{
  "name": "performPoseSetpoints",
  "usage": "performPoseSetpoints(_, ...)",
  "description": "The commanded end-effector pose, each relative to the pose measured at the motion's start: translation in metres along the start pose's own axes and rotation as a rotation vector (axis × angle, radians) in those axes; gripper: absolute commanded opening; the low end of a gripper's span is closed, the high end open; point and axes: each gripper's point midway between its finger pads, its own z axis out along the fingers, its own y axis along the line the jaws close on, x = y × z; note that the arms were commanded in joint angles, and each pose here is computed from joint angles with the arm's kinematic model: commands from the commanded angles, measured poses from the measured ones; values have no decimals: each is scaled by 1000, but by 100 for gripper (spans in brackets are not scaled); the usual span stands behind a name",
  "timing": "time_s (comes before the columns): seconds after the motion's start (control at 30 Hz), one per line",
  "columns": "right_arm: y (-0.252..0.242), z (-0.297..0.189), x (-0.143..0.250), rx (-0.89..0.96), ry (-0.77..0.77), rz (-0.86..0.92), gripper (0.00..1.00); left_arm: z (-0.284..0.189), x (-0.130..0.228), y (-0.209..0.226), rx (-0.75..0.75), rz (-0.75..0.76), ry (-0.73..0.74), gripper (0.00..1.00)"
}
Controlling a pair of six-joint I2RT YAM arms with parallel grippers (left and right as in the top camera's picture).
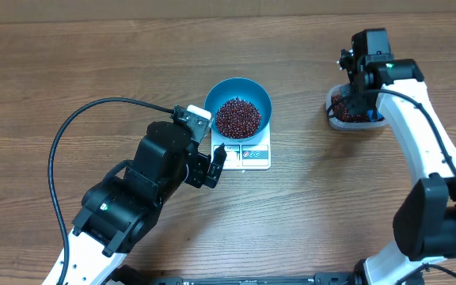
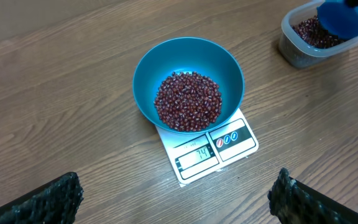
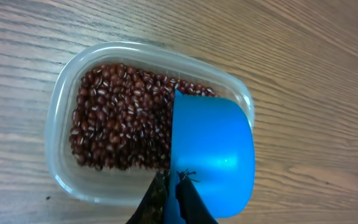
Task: Scoop item into bowl and weigh 150g on scale
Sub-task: 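Lower the blue scoop into the red beans with the right gripper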
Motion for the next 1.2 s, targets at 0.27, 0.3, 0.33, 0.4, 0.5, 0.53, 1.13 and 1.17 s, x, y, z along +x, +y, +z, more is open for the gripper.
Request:
performPoseSetpoints(0.27, 17, 26, 3, -53, 41, 1, 4, -2, -3, 0, 6, -14, -9, 99)
performPoseSetpoints(0.3, 20, 27, 3, -68, 43, 1, 4, -2, -3, 0, 6, -14, -9, 99)
performPoseSetpoints(0.33, 22, 28, 3, -80, 42, 1, 4, -2, -3, 0, 6, -14, -9, 100)
performPoseSetpoints(0.4, 36, 27, -1, -158, 21, 3, 4, -2, -3, 0, 6, -14, -9, 99)
performPoseSetpoints(0.5, 46, 25, -3, -218, 6, 5, 4, -2, -3, 0, 6, -14, -9, 100)
performPoseSetpoints(0.53, 49, 25, -4, -235, 1, 6, 4, -2, -3, 0, 6, -14, -9, 100)
performPoseSetpoints(1.13, 52, 12, -11, -648, -107, 229, 4, -2, -3, 0, 6, -14, -9, 100)
performPoseSetpoints(1.17, 50, 10, -12, -676, -115, 253, 4, -2, -3, 0, 6, -14, -9, 99)
